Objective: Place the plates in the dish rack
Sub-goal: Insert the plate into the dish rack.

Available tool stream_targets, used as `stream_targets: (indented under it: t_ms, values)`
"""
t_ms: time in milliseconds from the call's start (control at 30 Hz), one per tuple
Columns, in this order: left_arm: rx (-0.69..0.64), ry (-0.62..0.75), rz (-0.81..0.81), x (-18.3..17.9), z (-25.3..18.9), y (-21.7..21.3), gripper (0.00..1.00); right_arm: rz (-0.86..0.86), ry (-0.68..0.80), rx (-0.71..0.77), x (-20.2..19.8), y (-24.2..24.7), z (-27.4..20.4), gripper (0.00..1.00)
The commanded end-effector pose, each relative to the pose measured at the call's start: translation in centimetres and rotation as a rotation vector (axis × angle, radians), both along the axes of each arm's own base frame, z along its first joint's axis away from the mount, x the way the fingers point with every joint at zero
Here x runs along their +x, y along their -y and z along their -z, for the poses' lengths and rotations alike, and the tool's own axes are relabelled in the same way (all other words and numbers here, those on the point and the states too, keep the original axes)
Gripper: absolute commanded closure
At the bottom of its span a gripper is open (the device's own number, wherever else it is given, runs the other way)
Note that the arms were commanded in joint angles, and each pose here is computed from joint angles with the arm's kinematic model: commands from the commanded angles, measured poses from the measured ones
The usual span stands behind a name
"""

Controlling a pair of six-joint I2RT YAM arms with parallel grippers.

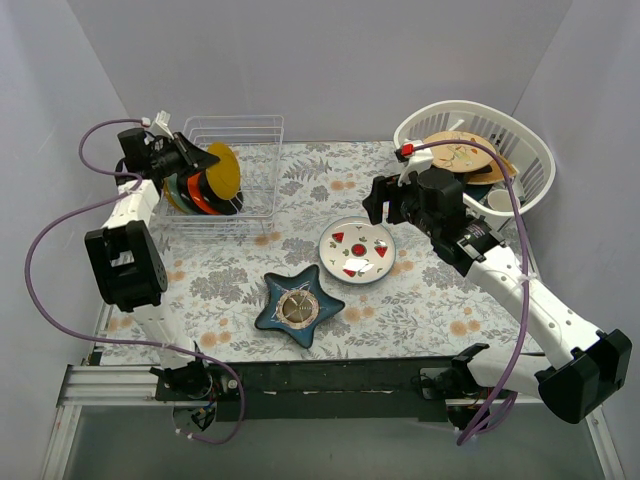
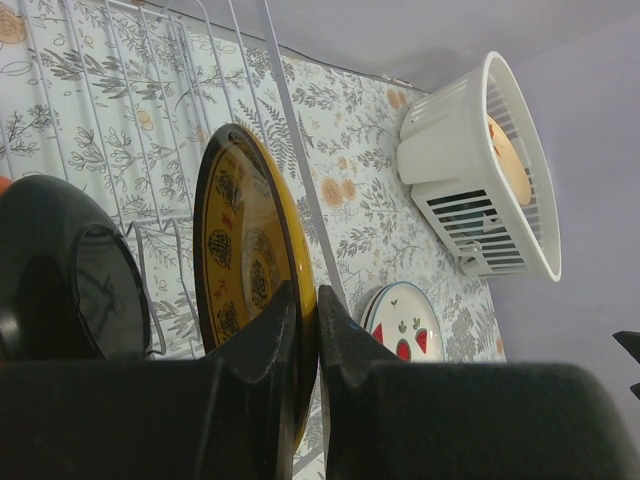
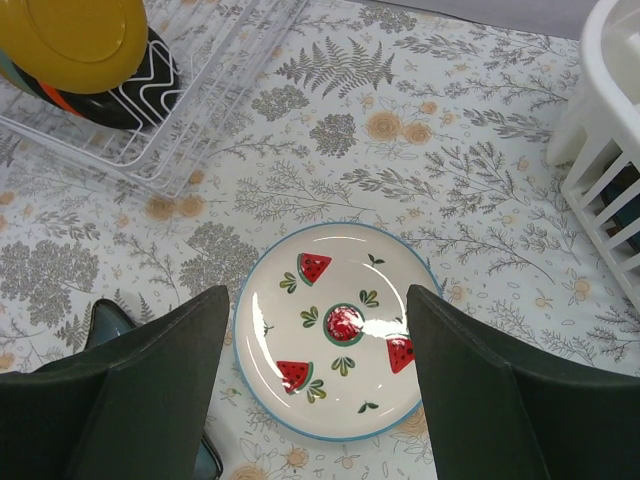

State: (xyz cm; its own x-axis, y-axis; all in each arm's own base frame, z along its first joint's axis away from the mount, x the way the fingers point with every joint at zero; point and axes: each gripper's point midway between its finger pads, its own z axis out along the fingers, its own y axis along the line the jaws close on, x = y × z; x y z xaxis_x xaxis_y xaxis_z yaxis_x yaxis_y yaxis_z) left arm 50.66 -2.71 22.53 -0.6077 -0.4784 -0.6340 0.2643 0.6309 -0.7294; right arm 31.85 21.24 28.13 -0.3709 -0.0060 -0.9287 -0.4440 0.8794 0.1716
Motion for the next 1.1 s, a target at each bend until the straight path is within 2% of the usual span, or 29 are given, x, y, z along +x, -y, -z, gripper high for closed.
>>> stream_targets:
  t_ms: [0,433,867,1067]
  values:
    - [0.028,0.092,0.034,0.5,-2.1,0.1,1.0,0.011,0.029,0.028,0.1,0.2,-1.2,0.2]
    - [0.091,0.018,-0.053,0.0,1.9,-1.3,1.0,0.011,0.015,0.018,0.3,0.0,-0.6,0.2]
    - [0.029,0.108,-0.055,-1.0,-2.7,-2.4,1.0,0.001,-0.003,0.03,0.3,-0.3,-0.1,0.2]
    - [0.02,0.109,-0.064,-0.8,-2.8,-3.0,1.0,0.001,-0.003,0.03,0.3,-0.3,-0.1,0.2]
